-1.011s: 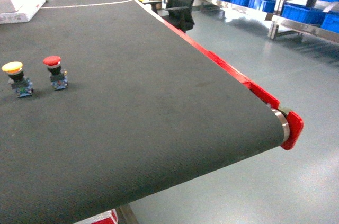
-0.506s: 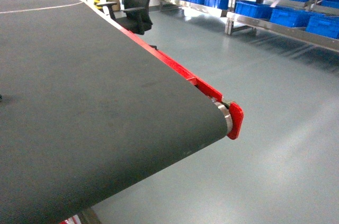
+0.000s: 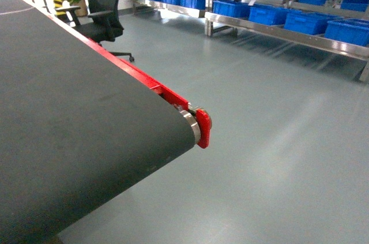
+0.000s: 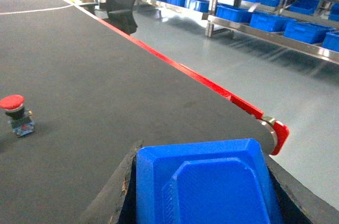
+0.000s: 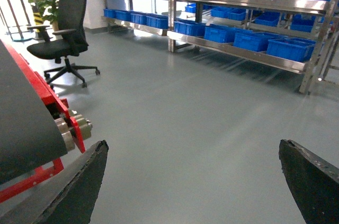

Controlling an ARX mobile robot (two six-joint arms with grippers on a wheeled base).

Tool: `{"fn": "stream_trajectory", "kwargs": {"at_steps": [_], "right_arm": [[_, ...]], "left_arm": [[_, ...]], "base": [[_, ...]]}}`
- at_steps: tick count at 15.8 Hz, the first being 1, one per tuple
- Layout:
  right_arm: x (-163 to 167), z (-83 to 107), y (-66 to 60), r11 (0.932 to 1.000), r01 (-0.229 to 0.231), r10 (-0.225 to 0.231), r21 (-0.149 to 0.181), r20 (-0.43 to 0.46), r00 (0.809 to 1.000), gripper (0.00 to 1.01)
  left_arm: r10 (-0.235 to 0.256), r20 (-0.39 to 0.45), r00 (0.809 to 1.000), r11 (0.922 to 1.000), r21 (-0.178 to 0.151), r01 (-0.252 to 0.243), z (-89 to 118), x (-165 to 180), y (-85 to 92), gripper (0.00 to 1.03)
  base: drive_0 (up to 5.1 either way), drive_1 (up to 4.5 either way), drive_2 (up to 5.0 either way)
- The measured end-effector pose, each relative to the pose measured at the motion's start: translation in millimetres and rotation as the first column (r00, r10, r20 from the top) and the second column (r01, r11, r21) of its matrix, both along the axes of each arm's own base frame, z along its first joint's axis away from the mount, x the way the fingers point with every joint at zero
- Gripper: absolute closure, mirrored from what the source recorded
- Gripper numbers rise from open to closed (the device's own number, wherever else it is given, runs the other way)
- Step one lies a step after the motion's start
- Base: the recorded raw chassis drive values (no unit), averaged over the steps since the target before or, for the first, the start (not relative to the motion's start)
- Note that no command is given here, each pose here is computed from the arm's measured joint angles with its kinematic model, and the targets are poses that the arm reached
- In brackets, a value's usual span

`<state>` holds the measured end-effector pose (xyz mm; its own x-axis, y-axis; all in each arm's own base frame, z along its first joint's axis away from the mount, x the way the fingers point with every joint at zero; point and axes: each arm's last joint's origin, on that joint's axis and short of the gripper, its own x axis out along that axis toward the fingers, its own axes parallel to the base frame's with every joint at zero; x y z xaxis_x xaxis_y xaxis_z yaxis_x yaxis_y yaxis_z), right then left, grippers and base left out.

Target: Pick blue part to blue bin on bottom shelf

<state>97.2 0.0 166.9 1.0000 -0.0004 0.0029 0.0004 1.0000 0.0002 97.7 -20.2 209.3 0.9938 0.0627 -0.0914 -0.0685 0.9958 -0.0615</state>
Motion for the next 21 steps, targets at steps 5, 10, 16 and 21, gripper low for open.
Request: {"fn": "stream_trajectory", "kwargs": {"at_steps": [5,10,16,21], "right_arm": [[0.0,0.0,0.0,1.0000,0.000,0.000,0.000,0.000,1.000,0.03],[0.0,0.0,0.0,1.0000,0.000,0.000,0.000,0.000,1.000,0.03],[0.0,0.0,0.0,1.0000,0.000,0.000,0.000,0.000,1.000,0.03],[0.0,0.0,0.0,1.0000,0.000,0.000,0.000,0.000,1.000,0.03]], "left_arm": [[0.000,0.000,1.000,1.0000,0.000,0.000,-0.1,0.0,0.0,0.58],[-0.001,-0.001,1.000,1.0000,0.000,0.001,-0.2,0.0,-0.1,0.58],[-0.001,0.000,1.000,1.0000,0.000,0.001,-0.1,0.0,-0.1,0.58],[-0.001,0.000,1.000,1.0000,0.000,0.001,-0.1,0.0,-0.1,0.59]], "base": [[-1.5,-1.54,-1.5],[-1.5,-1.54,-1.5],[-1.5,-1.54,-1.5],[-1.5,-1.54,-1.5]]}}
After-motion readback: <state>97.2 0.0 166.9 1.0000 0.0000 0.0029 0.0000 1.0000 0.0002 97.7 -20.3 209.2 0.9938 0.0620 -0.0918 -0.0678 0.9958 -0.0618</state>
